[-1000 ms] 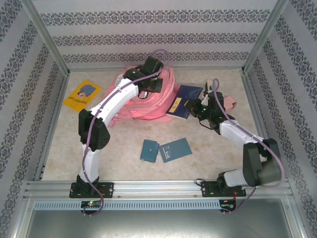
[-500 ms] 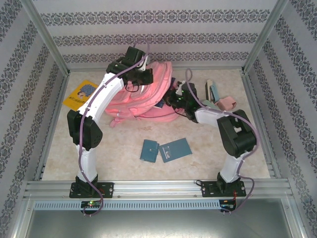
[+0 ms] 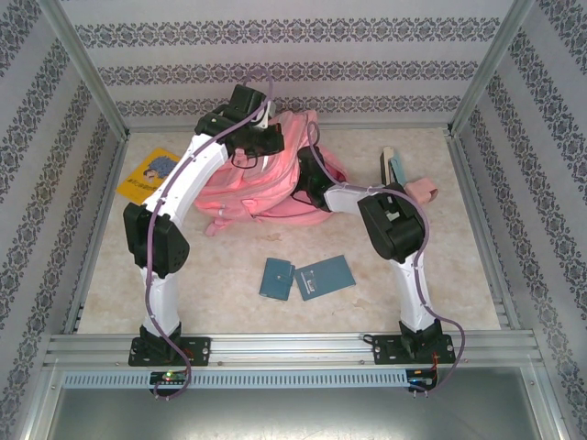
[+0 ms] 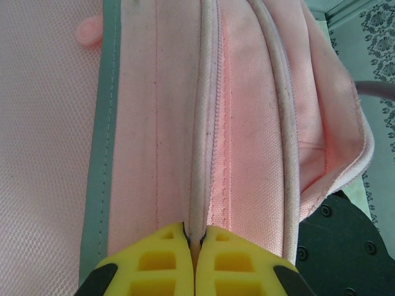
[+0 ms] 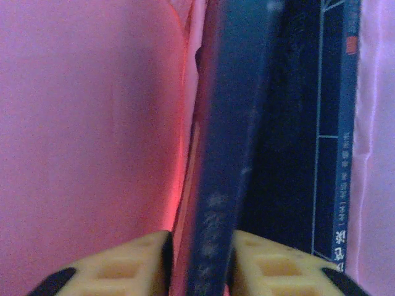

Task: Pack the student bag
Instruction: Place the book in the student bag.

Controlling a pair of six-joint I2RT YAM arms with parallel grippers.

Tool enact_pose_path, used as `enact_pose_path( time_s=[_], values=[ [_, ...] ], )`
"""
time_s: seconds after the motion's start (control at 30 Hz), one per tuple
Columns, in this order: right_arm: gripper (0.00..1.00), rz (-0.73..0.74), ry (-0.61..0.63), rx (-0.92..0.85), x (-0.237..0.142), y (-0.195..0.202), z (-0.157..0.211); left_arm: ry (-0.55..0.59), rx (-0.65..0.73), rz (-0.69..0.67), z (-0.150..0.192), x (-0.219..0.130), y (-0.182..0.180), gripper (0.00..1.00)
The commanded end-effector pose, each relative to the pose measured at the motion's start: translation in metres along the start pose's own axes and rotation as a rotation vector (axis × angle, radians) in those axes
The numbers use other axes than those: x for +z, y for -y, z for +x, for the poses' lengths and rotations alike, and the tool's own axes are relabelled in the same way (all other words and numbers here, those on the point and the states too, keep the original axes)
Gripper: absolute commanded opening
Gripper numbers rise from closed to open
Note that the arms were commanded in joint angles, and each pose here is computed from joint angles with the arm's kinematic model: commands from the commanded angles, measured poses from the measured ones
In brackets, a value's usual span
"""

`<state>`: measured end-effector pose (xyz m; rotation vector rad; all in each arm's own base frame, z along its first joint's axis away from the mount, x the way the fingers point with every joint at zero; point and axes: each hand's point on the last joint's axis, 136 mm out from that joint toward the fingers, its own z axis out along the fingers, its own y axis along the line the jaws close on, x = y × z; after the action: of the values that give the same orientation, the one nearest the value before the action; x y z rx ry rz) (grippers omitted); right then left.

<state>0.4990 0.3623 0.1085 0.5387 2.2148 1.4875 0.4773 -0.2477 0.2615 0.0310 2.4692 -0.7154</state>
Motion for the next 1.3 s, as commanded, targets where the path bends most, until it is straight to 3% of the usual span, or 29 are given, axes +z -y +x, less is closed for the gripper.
enact_pose_path(
  time_s=[0.0, 0.17, 0.3, 0.43, 0.57, 0.63, 0.9, 0.93, 1.0, 1.27],
  values=[
    [0.46, 0.044, -0.014, -0.041, -0.007, -0.002, 0.006, 0.149, 0.063, 0.135, -0.035, -0.044, 0.046, 0.0],
    [0.48, 0.111, -0.002, -0.063, -0.029, 0.015, 0.001, 0.144, 0.07, 0.112, -0.033, -0.041, 0.04, 0.0],
    [0.31, 0.133, -0.005, -0.045, -0.037, 0.03, 0.0, 0.135, 0.069, 0.114, -0.031, -0.039, 0.039, 0.0],
    [0.29, 0.148, -0.023, -0.04, -0.035, 0.039, 0.005, 0.127, 0.068, 0.116, -0.03, -0.038, 0.039, 0.0],
    [0.07, 0.159, -0.03, -0.04, -0.03, 0.045, 0.009, 0.115, 0.063, 0.122, -0.026, -0.035, 0.039, 0.0],
    [0.0, 0.166, -0.041, -0.047, -0.023, 0.048, 0.01, 0.11, 0.058, 0.131, -0.025, -0.034, 0.04, 0.0],
    [0.0, 0.152, -0.086, -0.049, 0.004, 0.047, 0.006, 0.087, 0.048, 0.159, -0.019, -0.03, 0.043, 0.0],
    [0.03, 0.146, -0.086, -0.05, 0.005, 0.045, 0.005, 0.082, 0.048, 0.158, -0.018, -0.028, 0.042, 0.0],
    [0.21, 0.134, -0.091, -0.054, 0.003, 0.04, 0.004, 0.079, 0.047, 0.153, -0.016, -0.028, 0.041, 0.0],
    [0.44, 0.136, -0.039, -0.104, -0.057, 0.027, -0.001, 0.073, 0.043, 0.049, -0.008, -0.021, 0.016, 0.0]
  ],
)
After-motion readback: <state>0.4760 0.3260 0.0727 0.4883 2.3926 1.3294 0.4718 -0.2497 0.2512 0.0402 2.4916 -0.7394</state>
